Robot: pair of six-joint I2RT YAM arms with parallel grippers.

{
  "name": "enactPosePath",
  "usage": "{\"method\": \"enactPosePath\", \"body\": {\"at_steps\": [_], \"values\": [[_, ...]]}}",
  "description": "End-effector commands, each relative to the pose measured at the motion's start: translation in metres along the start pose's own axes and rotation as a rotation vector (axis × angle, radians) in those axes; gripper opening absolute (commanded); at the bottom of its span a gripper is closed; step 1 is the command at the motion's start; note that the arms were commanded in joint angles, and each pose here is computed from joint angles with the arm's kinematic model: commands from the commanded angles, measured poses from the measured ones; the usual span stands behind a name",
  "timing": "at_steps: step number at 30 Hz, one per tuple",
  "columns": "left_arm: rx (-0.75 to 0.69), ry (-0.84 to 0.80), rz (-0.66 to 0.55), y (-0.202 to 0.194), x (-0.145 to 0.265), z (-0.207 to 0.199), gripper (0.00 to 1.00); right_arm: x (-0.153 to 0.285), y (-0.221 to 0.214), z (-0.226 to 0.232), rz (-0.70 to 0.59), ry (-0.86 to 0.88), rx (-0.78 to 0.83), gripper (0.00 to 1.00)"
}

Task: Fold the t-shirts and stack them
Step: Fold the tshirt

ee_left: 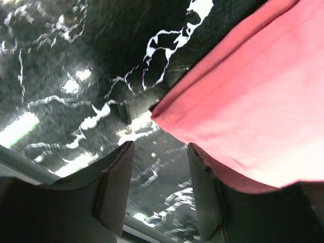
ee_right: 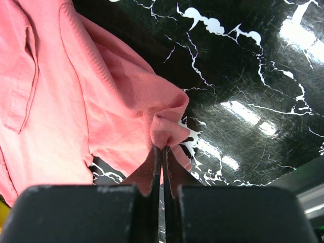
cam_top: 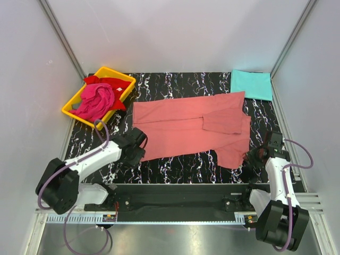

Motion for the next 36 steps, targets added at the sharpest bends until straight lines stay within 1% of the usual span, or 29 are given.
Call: {"method": "enactPosePath", "body": {"at_steps": [1, 5, 9, 15, 20, 25, 29, 31, 33, 36], "values": [[0.153, 0.023, -0.056, 0.004, -0.003, 0.010, 0.51, 0.002, 0.000, 0.004, 0.007, 0.036, 0.019, 0.00], [0.188, -0.004, -0.034, 0.002, -0.008, 0.002, 0.49, 0.002, -0.001, 0.004, 0.009, 0.039, 0.021, 0.00], [0.158, 0.047, -0.031, 0.002, -0.013, -0.009, 0.49, 0.002, -0.001, 0.005, 0.009, 0.042, 0.021, 0.00], [0.160, 0.067, -0.059, 0.005, -0.012, -0.009, 0.49, 0.004, -0.001, 0.005, 0.010, 0.050, 0.023, 0.00], [0.221, 0.051, -0.109, 0.011, -0.007, -0.005, 0.51, 0.001, -0.001, 0.006, 0.011, 0.052, 0.025, 0.00], [0.209, 0.059, -0.082, 0.007, -0.013, -0.013, 0.50, 0.003, 0.001, 0.009, 0.007, 0.055, 0.025, 0.00], [0.186, 0.086, -0.071, 0.004, -0.022, -0.019, 0.48, 0.005, 0.002, 0.009, -0.004, 0.061, 0.023, 0.00], [0.185, 0.079, -0.070, 0.004, -0.024, -0.021, 0.43, 0.005, 0.002, 0.009, -0.004, 0.061, 0.023, 0.00], [0.181, 0.080, -0.068, 0.003, -0.025, -0.019, 0.23, 0.005, 0.001, 0.008, 0.007, 0.055, 0.024, 0.00], [0.181, 0.064, -0.064, 0.004, -0.019, -0.017, 0.00, 0.009, 0.001, 0.009, 0.013, 0.030, 0.020, 0.00]]}}
Point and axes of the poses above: each gripper's point midway between its finger pads, its own x axis back along the fingers, its own z axis along the line the jaws close on, y = z × x, the point moved 7 cm from there along x, back along the fingers, and after that the axes turned 11 degrees about -x, right-handed, at the moved point
